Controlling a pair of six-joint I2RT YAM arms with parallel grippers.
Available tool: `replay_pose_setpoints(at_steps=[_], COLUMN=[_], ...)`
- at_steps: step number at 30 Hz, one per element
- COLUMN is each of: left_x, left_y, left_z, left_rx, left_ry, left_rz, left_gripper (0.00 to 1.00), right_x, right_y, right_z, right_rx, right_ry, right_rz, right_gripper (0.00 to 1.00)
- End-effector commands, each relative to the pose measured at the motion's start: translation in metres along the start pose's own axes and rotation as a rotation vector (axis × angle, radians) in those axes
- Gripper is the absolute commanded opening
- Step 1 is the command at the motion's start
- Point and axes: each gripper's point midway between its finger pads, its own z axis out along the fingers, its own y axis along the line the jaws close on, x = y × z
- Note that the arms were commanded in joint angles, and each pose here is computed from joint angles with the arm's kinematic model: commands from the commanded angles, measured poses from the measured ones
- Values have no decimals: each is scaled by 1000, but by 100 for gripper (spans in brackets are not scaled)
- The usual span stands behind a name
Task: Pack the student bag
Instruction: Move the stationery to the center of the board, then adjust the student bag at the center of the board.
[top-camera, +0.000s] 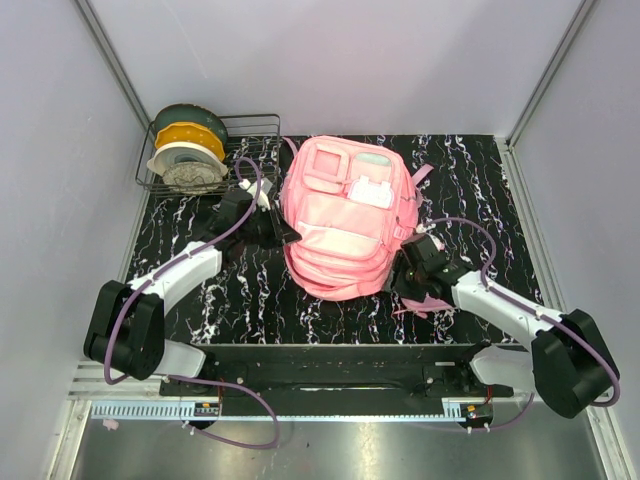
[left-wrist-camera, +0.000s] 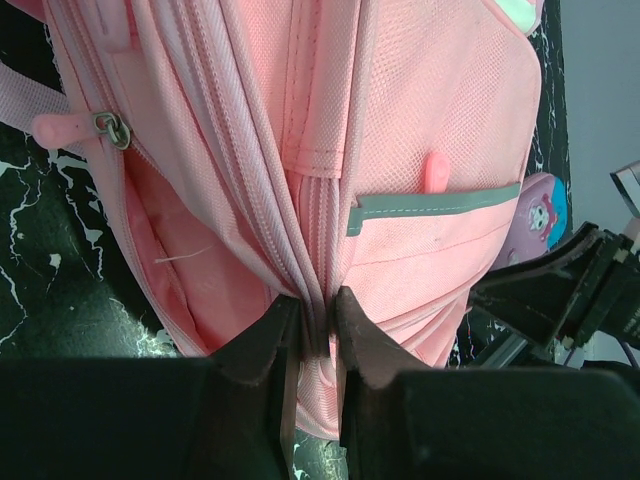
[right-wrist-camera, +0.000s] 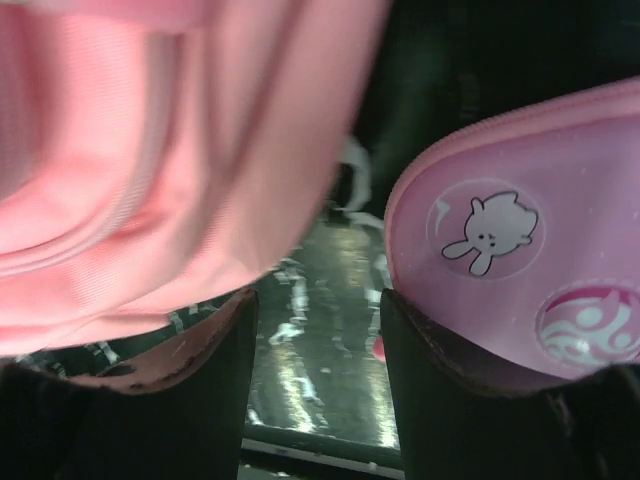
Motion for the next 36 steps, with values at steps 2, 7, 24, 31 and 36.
replay_pose_setpoints(at_steps=[2, 7, 24, 31, 36], left_x=[-3, 2, 54, -23, -46], left_y=[-35, -37, -74, -29, 0], left_z=[-13, -12, -7, -60, -56], left_rx=[147, 162, 117, -129, -157], left_ry=[9, 12, 16, -194, -187], left_rz=[66, 51, 122, 216, 199], left_gripper=[0, 0, 84, 99, 99], right_x=[-24, -49, -138, -121, -105], right_y=[-53, -15, 59, 61, 31], right_z=[-11, -36, -50, -69, -72], right_rx=[223, 29, -171, -258, -136], right_ry=[-78, -141, -247, -265, -316], right_rz=[52, 39, 157, 195, 297], right_gripper=[59, 71, 100, 92, 94])
